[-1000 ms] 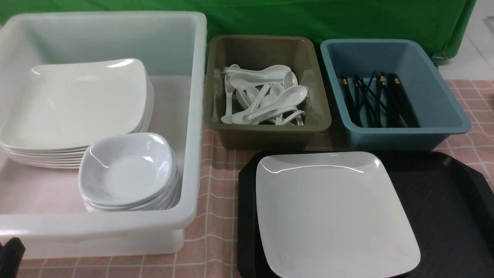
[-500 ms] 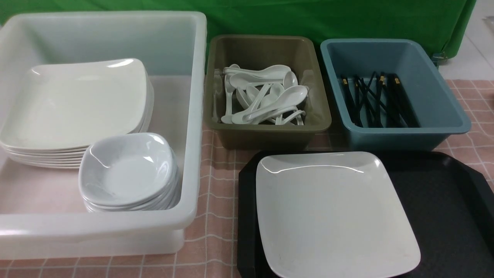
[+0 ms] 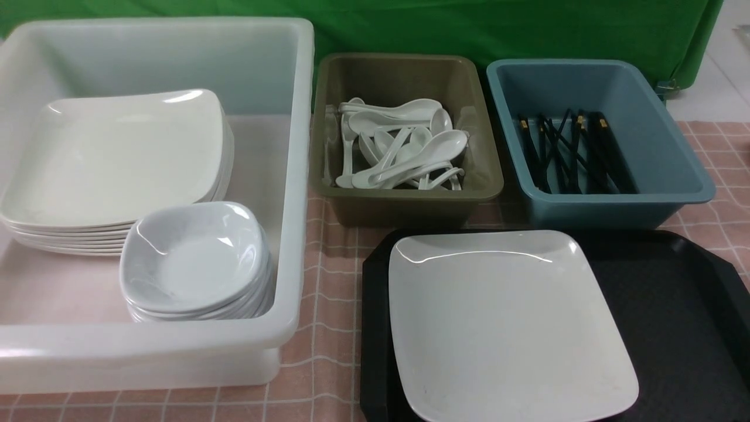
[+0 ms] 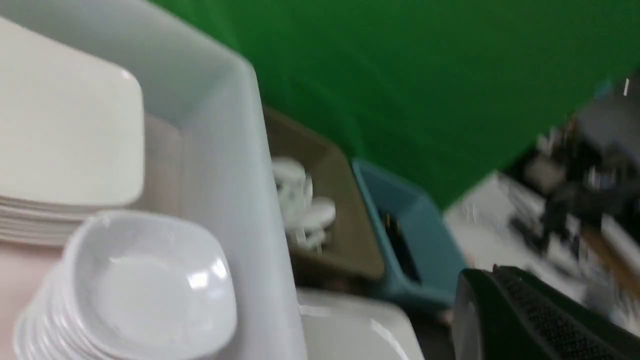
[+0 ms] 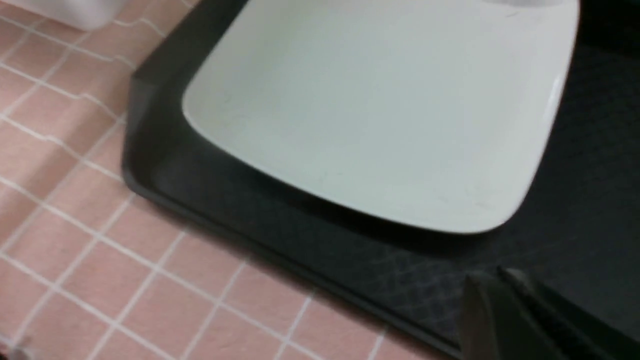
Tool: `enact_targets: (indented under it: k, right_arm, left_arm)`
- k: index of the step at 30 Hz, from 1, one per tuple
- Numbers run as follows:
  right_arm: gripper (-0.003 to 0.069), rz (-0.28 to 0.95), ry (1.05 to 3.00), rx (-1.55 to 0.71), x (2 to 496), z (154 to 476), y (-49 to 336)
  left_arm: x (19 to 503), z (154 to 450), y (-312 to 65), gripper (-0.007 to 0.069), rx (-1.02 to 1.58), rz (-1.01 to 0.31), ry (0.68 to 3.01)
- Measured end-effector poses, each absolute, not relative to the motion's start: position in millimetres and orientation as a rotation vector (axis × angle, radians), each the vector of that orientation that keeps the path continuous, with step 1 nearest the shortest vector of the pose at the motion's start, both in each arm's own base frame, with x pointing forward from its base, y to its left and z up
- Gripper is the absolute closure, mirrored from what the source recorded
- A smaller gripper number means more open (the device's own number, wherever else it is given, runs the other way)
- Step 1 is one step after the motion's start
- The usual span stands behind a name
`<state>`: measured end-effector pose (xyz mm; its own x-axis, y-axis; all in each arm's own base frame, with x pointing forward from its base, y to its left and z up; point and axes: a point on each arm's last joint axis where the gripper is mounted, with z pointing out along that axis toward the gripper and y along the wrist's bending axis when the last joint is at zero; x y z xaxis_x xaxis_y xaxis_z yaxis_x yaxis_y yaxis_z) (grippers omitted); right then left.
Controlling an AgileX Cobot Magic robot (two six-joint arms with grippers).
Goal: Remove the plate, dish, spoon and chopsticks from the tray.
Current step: Use the left arm to grab a plate from the dinner plate
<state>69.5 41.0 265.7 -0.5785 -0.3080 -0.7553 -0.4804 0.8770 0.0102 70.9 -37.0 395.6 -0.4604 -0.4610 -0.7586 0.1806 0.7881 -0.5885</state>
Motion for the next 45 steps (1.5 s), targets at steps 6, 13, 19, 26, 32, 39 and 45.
enact_targets:
  k: [6, 13, 19, 26, 32, 39, 45]
  right_arm:
    - [0.0629, 0.225, 2.250, -0.579, 69, 264, 38]
    - [0.0627, 0.214, 2.266, -0.585, 68, 263, 37]
    - [0.0622, 0.208, 2.263, -0.592, 69, 263, 37]
    - [0.0614, 0.192, 2.281, -0.603, 68, 262, 36]
    - [0.0609, 0.189, 2.280, -0.607, 68, 262, 36]
    - [0.0599, 0.190, 2.280, -0.607, 68, 262, 36]
    - [0.0590, 0.192, 2.281, -0.606, 68, 261, 36]
  left_arm:
    - [159, 394, -72, 0.0631, 0.171, -1.092, 2.323]
    - [197, 335, -142, 0.0628, 0.287, -1.255, 2.588]
    - [183, 295, -213, 0.0593, 0.245, -1.130, 2.689]
    - [150, 248, -241, 0.0497, -0.119, -1.019, 2.764]
    - [148, 215, -244, 0.0371, -0.325, -0.960, 2.774]
    - [163, 174, -255, 0.0177, -0.451, -0.928, 2.715]
    - [169, 158, -260, 0.0146, -0.463, -0.917, 2.690]
